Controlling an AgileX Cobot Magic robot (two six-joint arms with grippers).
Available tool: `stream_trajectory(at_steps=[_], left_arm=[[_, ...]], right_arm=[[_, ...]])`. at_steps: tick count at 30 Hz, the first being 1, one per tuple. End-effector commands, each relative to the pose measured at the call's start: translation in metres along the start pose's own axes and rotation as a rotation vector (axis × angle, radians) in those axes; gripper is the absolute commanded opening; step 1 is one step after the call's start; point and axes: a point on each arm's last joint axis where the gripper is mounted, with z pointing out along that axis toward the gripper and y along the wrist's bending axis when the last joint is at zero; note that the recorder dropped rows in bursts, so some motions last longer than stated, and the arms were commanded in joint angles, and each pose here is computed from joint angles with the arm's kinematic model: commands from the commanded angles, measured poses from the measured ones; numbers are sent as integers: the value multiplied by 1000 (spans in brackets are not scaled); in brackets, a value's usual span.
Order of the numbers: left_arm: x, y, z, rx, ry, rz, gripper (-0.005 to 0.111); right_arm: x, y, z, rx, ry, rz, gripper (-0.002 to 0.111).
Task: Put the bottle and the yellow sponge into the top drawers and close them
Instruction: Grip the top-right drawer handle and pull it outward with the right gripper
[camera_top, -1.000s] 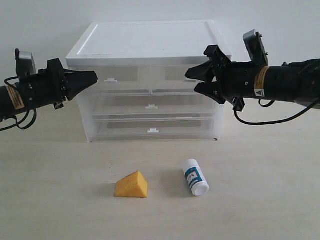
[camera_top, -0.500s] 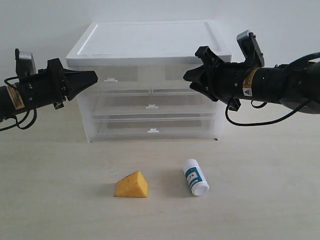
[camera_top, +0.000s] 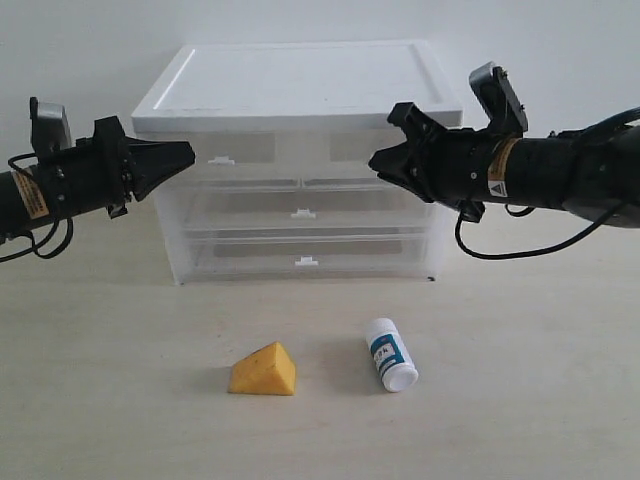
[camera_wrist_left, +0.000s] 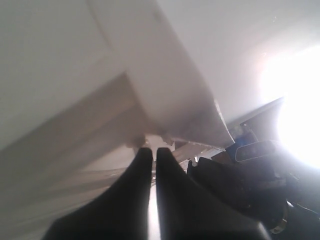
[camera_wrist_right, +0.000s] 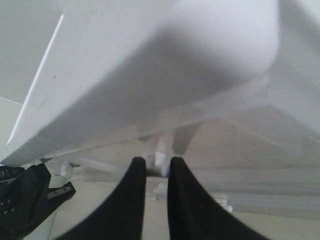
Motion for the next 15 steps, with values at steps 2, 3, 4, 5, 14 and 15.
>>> stream_trajectory(at_steps=[2, 3, 4, 5, 14, 15], left_arm=[[-9, 2, 0, -34, -78, -11, 4], [-9, 2, 0, -34, -78, -11, 4], [-9, 2, 0, -34, -78, -11, 4], [-9, 2, 0, -34, -76, -11, 4], [-9, 3, -1, -44, -77, -11, 4], [-9, 3, -1, -44, -77, -11, 4]], right_arm=[[17, 3, -14, -44, 61, -73, 0], [20, 2, -17, -37, 67, -79, 0], [24, 2, -21, -35, 72, -82, 0], [26, 2, -24, -34, 75, -83, 0], [47, 2, -43, -55, 119, -79, 0], [49, 1, -44, -55, 124, -75, 0]])
